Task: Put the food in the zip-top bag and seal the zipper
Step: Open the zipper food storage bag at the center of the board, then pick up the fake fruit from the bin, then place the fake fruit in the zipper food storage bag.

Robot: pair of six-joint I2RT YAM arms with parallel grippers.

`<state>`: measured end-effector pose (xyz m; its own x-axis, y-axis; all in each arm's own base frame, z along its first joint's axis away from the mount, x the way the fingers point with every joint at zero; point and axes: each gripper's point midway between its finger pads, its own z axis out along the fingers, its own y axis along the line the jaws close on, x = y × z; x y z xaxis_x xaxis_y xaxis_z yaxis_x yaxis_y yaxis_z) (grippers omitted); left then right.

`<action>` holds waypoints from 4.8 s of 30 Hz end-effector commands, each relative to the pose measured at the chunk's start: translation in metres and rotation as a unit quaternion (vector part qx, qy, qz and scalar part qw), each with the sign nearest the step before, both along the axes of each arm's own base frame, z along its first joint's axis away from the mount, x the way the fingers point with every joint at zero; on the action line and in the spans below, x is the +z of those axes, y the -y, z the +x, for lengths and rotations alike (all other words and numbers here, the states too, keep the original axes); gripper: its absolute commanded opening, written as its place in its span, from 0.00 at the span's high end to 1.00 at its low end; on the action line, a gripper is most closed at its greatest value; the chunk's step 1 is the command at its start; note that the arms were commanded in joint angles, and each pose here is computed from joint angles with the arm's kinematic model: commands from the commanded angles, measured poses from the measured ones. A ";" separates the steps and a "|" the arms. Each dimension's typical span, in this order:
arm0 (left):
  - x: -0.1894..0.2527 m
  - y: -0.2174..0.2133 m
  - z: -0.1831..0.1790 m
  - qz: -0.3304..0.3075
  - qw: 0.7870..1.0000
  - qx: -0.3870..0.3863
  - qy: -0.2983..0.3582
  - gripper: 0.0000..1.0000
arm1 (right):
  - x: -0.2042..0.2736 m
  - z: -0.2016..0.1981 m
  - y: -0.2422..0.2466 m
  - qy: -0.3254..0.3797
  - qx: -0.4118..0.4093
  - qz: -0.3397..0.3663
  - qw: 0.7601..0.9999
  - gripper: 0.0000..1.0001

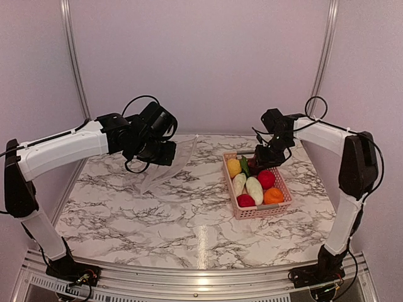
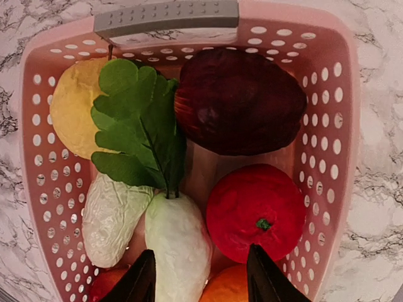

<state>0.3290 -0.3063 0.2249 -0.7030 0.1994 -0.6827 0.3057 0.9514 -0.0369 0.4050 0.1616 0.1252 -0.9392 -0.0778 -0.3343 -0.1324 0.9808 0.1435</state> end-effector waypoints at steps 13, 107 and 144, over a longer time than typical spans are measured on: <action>0.004 0.003 -0.001 -0.007 1.000 -0.015 0.004 1.00 | -0.041 0.019 0.027 -0.036 -0.017 -0.085 0.996 0.35; 0.063 0.052 0.023 -0.270 0.963 0.006 -0.013 1.00 | 0.202 -0.048 -0.227 0.131 0.160 0.385 0.899 0.58; 0.080 0.004 0.042 -0.222 0.974 0.035 0.017 1.00 | 0.270 -0.043 -0.203 0.202 0.163 0.353 0.899 0.11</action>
<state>0.3686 -0.3443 0.2898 -0.7154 -0.2052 -0.6679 0.2598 0.8093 -0.5269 0.3670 0.3868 0.3502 -0.7592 -0.0237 -0.6504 -0.5318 0.5988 0.5989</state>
